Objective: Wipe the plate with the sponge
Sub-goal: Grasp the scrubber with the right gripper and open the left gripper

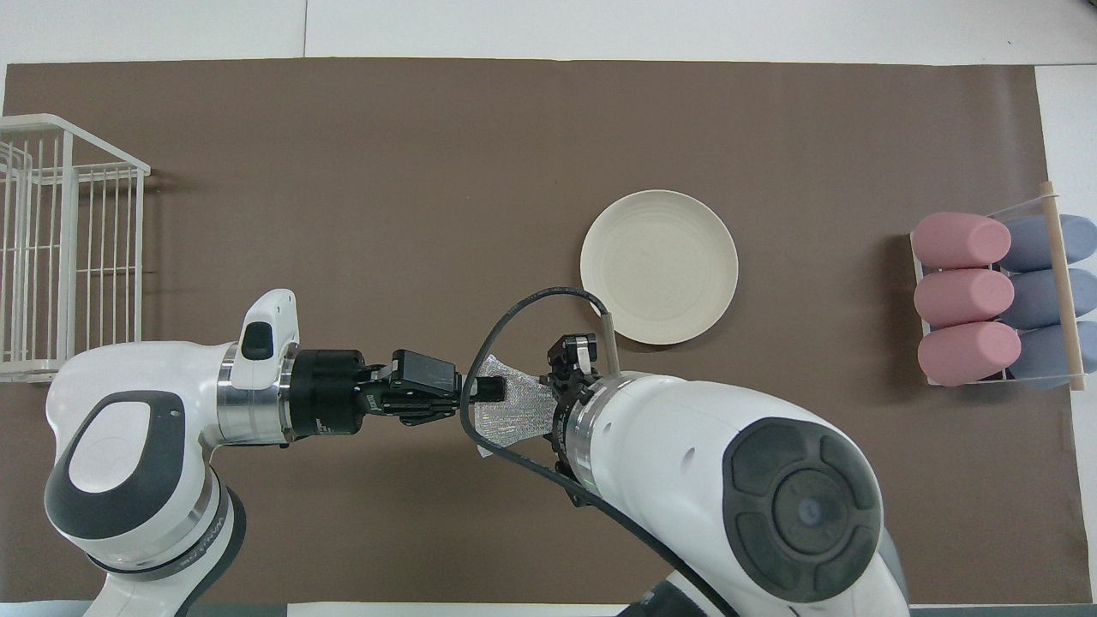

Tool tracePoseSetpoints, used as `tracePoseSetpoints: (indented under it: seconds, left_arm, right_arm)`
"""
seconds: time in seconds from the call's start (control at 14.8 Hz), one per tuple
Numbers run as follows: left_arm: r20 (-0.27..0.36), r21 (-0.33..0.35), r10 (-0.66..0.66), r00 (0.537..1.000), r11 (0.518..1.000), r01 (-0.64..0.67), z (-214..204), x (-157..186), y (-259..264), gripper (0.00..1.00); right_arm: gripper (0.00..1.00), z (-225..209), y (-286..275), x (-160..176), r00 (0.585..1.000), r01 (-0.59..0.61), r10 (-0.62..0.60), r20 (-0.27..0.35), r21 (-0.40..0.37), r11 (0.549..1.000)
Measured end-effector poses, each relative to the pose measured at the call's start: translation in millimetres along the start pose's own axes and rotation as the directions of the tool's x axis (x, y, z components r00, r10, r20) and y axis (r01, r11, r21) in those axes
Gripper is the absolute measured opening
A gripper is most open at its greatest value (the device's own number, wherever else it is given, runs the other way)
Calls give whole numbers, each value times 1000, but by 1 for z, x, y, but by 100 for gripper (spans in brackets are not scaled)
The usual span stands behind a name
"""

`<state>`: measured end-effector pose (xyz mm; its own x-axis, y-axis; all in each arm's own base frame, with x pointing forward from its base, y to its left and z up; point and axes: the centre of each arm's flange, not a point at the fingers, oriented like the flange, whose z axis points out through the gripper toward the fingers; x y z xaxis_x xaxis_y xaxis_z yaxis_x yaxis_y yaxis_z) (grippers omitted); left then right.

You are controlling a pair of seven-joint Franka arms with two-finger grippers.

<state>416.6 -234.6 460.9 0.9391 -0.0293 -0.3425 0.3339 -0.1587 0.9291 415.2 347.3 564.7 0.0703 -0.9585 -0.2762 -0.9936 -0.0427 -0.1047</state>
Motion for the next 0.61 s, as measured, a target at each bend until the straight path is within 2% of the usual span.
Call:
tracePoseSetpoints:
  seconds: [0.07,0.14,0.27,0.47,0.54,0.61]
  left_arm:
    - [0,0,0,1000,1000,0,0,0,0,4]
    - [1,0,0,1000,1000,0,0,0,0,4]
    - [3,1,0,1000,1000,0,1,-1,0,4]
    - [3,2,2,1000,1000,-2,1,-1,0,4]
    - [3,1,4,1000,1000,-4,1,-1,0,10]
    - [3,1,5,1000,1000,-5,1,-1,0,22]
  right_arm:
    - [39,0,0,0,1000,0,0,1,1,1000]
    - [26,0,0,0,1000,0,0,2,3,1000]
    - [13,0,0,0,1000,0,0,3,5,1000]
    - [10,0,0,0,1000,0,0,3,4,1000]
    - [10,0,0,0,1000,0,0,3,4,1000]
    - [10,0,0,0,1000,0,0,2,4,1000]
